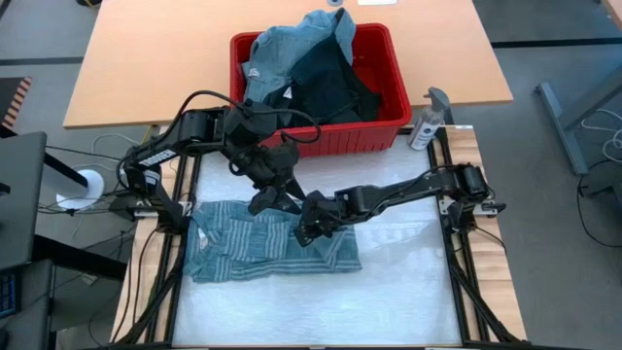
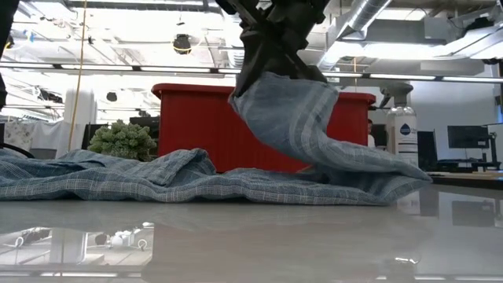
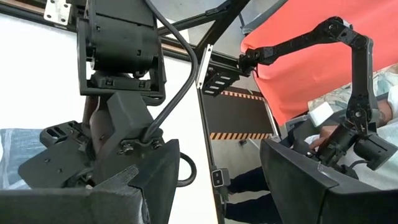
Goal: Fold Laundry from Bin
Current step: Fold the blue polo shirt
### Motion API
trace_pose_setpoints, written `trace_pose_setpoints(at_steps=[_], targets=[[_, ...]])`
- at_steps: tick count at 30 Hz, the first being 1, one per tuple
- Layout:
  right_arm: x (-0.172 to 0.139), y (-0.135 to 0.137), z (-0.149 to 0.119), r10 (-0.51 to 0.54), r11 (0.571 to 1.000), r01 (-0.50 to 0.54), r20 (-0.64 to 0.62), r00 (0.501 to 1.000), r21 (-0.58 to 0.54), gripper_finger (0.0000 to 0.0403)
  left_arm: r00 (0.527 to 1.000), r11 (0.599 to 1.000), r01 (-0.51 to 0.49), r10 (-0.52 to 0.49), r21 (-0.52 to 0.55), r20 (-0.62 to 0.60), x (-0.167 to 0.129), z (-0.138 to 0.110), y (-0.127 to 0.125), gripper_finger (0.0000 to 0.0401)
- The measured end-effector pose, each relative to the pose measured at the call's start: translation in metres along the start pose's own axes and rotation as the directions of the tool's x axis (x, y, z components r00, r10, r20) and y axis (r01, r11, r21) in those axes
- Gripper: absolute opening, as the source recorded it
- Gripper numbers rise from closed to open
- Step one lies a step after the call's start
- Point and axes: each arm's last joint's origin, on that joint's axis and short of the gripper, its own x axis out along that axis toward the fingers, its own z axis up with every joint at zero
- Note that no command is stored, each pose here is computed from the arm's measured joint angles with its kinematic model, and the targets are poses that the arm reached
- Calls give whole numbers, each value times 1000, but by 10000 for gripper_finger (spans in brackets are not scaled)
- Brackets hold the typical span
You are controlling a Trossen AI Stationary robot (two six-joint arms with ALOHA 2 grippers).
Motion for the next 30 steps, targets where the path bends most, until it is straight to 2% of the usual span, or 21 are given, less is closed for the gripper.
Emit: trace_pose_setpoints(at_steps=[7,15,19,21,23,26,30], targets=[[2,1,0,23,999,-24,-18,1000,-38,96,1000,1000,0,0,0,0,0,0,0,215],[2,4,3,55,998,-55,0,998,-41,158,1000,1000,2,-2,1,-4,1,-1,-1,215],[-10,5,6,77,994,-75,18,997,-79,180,999,1000,2,-3,-10,-42,3,-5,-4,215],[-20,7,4,74,985,-66,45,996,-162,185,997,1000,5,-6,-13,-79,5,-10,-8,215],[-25,10,-1,58,955,-39,58,997,-294,186,995,1000,7,-6,15,-103,7,-15,-14,215],[-18,13,-13,56,872,-46,7,998,-487,187,996,998,-23,28,56,-87,2,-20,-28,215],[-6,17,-27,60,817,-93,-75,995,-569,187,990,987,-140,139,78,26,-15,-26,-49,215]])
